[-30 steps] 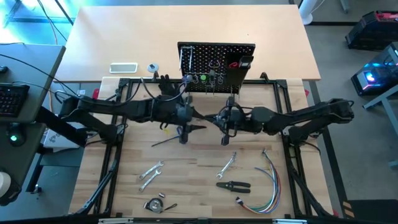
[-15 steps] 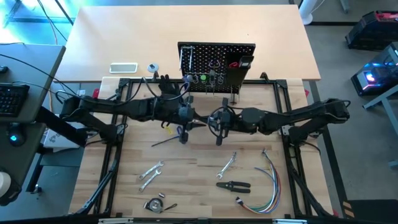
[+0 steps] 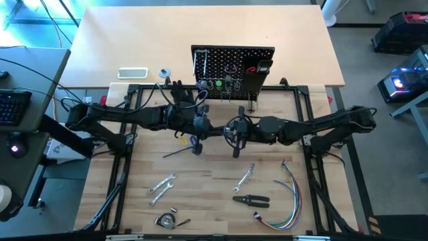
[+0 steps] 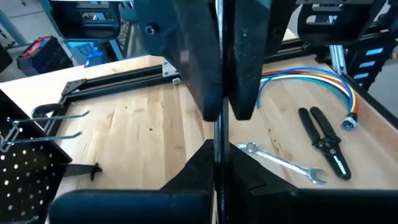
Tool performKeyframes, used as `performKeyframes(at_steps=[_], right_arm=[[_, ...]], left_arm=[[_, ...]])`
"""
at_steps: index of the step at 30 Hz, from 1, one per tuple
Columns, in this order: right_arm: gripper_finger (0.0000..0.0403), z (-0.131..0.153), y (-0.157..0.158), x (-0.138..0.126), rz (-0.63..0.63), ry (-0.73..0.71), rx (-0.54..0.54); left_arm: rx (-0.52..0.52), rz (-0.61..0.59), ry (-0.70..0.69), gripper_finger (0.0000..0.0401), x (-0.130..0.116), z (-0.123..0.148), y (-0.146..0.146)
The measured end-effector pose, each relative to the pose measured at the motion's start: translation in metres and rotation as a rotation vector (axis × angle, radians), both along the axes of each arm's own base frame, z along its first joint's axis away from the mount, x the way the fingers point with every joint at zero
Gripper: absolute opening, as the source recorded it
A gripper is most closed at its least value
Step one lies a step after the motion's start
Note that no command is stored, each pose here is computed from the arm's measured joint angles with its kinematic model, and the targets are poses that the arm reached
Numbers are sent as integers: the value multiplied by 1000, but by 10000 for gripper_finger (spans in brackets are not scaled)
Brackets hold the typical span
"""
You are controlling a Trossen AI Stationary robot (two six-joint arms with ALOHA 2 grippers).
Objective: Hang tools onto peg board
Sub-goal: Hang the silver wrench on the pegboard
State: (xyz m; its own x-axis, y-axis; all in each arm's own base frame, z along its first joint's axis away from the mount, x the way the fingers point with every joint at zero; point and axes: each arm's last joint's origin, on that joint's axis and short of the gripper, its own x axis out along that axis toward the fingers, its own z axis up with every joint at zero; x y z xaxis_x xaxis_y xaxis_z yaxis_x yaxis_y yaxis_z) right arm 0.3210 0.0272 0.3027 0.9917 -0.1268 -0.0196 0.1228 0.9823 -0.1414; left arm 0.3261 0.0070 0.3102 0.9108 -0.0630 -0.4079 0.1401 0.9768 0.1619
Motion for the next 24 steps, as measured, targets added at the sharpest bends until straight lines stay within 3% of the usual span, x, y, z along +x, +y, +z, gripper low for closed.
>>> performKeyframes(at_steps=[13, 24], right_arm=[[38, -3, 0, 0, -9, 32, -6], [60, -6, -2, -2, -60, 76, -11]], left_arm=[[33, 48, 93, 1, -5, -7, 3], [76, 118, -27, 1, -22, 21, 8]])
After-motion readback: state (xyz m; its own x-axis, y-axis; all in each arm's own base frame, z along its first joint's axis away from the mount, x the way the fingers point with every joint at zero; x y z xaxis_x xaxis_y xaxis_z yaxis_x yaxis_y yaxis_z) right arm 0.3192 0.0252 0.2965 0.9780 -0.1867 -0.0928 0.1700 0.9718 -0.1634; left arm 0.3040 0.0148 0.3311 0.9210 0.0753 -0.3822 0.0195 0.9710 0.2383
